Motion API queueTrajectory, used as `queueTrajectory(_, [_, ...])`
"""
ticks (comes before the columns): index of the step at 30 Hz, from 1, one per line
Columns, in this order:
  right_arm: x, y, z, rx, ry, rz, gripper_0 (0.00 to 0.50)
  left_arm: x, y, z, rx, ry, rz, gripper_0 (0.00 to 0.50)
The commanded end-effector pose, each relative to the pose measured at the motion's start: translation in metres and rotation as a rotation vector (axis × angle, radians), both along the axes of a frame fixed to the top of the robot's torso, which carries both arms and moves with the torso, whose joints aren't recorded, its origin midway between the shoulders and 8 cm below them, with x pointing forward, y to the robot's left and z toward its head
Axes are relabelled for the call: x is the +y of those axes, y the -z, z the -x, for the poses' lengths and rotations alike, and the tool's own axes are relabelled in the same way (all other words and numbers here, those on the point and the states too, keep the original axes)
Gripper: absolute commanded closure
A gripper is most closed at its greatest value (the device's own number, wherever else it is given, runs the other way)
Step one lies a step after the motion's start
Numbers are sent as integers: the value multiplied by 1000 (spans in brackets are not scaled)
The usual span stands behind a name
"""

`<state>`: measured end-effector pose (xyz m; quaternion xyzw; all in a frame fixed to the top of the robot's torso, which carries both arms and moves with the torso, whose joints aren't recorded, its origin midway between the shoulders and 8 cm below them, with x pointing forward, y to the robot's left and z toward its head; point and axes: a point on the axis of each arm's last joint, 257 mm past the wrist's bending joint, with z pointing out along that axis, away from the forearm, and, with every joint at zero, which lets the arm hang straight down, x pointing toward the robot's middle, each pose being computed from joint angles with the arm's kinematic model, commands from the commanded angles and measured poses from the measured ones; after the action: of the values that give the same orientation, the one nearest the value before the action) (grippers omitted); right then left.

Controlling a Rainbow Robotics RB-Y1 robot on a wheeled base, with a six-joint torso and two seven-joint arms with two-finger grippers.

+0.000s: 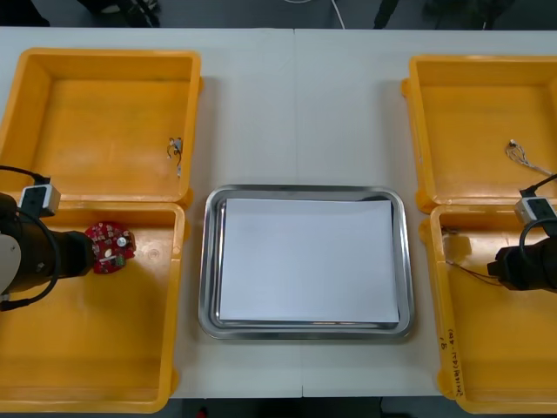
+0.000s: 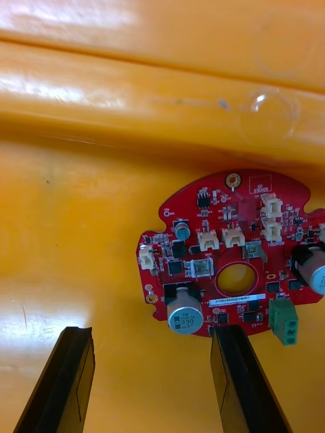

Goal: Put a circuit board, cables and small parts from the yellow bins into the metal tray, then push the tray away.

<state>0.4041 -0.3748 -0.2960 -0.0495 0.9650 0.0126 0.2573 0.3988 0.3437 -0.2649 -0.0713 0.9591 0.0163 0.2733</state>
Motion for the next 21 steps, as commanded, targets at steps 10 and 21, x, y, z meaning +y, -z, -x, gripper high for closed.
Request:
queueTrajectory(10, [-14,16,17,1,-92,81,0,-17,12,6,3,67,-32,0])
queueTrajectory(21, [1,28,23,25,-122,67,0,-16,26,-5,-19,63,-16,0])
